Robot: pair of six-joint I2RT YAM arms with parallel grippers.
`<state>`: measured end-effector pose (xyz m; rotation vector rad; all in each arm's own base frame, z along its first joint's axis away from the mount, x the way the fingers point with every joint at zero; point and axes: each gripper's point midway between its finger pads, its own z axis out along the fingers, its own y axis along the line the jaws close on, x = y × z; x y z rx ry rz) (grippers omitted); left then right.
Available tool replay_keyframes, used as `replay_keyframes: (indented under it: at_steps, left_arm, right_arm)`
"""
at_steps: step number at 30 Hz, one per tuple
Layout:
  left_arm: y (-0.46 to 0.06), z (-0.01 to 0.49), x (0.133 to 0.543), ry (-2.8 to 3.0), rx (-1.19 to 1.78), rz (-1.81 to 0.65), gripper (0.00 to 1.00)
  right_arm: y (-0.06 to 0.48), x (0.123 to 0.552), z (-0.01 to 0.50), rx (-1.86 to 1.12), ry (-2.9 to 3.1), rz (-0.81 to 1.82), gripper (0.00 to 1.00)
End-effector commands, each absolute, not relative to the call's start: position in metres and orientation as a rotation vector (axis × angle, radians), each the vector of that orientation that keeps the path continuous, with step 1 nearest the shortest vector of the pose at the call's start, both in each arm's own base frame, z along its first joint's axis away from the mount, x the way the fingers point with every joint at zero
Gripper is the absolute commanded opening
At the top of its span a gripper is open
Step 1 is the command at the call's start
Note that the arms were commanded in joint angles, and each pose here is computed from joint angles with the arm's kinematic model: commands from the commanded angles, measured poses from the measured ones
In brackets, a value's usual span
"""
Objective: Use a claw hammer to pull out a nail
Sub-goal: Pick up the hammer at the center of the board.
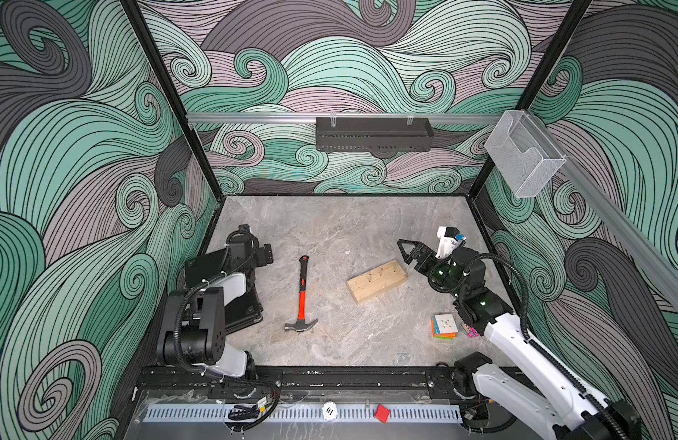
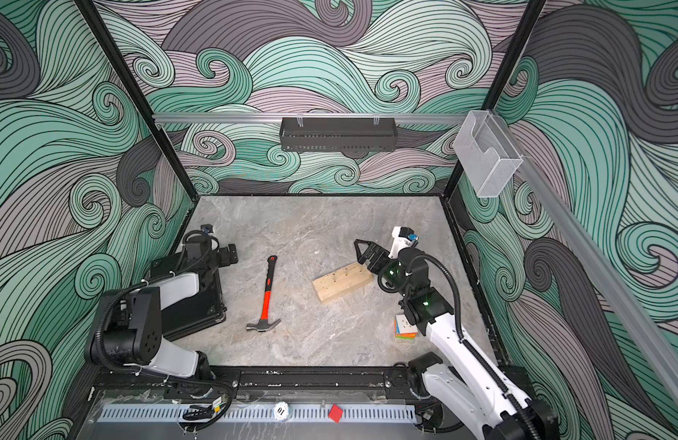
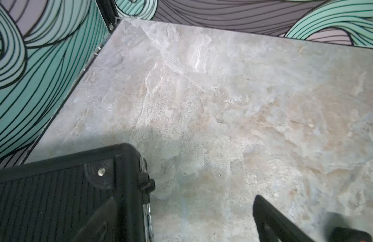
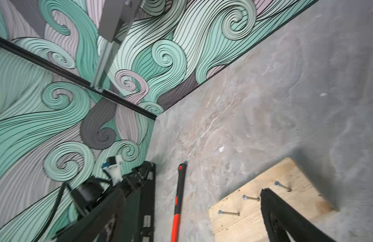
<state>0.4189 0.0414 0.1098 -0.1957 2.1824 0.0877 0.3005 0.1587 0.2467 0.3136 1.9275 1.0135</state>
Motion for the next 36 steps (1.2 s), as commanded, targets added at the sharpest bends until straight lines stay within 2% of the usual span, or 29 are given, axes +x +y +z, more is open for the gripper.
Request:
replay_keyframes:
  at_steps: [1, 5, 9, 12, 16, 22, 25, 28, 31, 36]
  left_arm:
    - [0.025, 0.159, 0.421, 2.234, -0.206, -0.044, 0.99]
    - [0.000, 0.182, 0.414, 2.230, -0.325, -0.262, 0.99]
    - [-0.035, 0.185, 0.394, 2.255, -0.506, -0.537, 0.99]
    - [-0.076, 0.180, 0.375, 2.273, -0.558, -0.697, 0.99]
    - [-0.155, 0.164, 0.344, 2.375, -0.516, -0.817, 0.99]
    - [-0.224, 0.162, 0.310, 2.417, -0.470, -0.835, 0.99]
    - [-0.206, 0.150, 0.301, 2.496, -0.619, -0.704, 0.99]
    - [-0.219, 0.144, 0.303, 2.543, -0.571, -0.788, 0.98]
    - [-0.212, 0.142, 0.308, 2.599, -0.496, -0.643, 0.98]
    - [-0.185, 0.119, 0.314, 2.741, -0.251, -0.236, 0.93]
  right_arm:
    - [0.167, 0.299, 0.252, 0.352, 1.902, 1.115, 1.00]
    - [0.156, 0.301, 0.246, 0.417, 1.889, 1.066, 1.00]
    - [0.144, 0.307, 0.246, 0.395, 1.914, 0.920, 1.00]
    - [0.132, 0.310, 0.252, 0.347, 1.940, 0.769, 1.00]
    - [0.117, 0.315, 0.261, 0.324, 1.934, 0.617, 1.00]
    - [0.106, 0.317, 0.265, 0.346, 1.937, 0.539, 1.00]
    - [0.105, 0.317, 0.262, 0.357, 1.944, 0.540, 1.00]
    - [0.104, 0.318, 0.262, 0.351, 1.939, 0.539, 1.00]
    - [0.103, 0.317, 0.262, 0.349, 1.946, 0.531, 1.00]
    - [0.106, 0.316, 0.259, 0.304, 1.977, 0.540, 1.00]
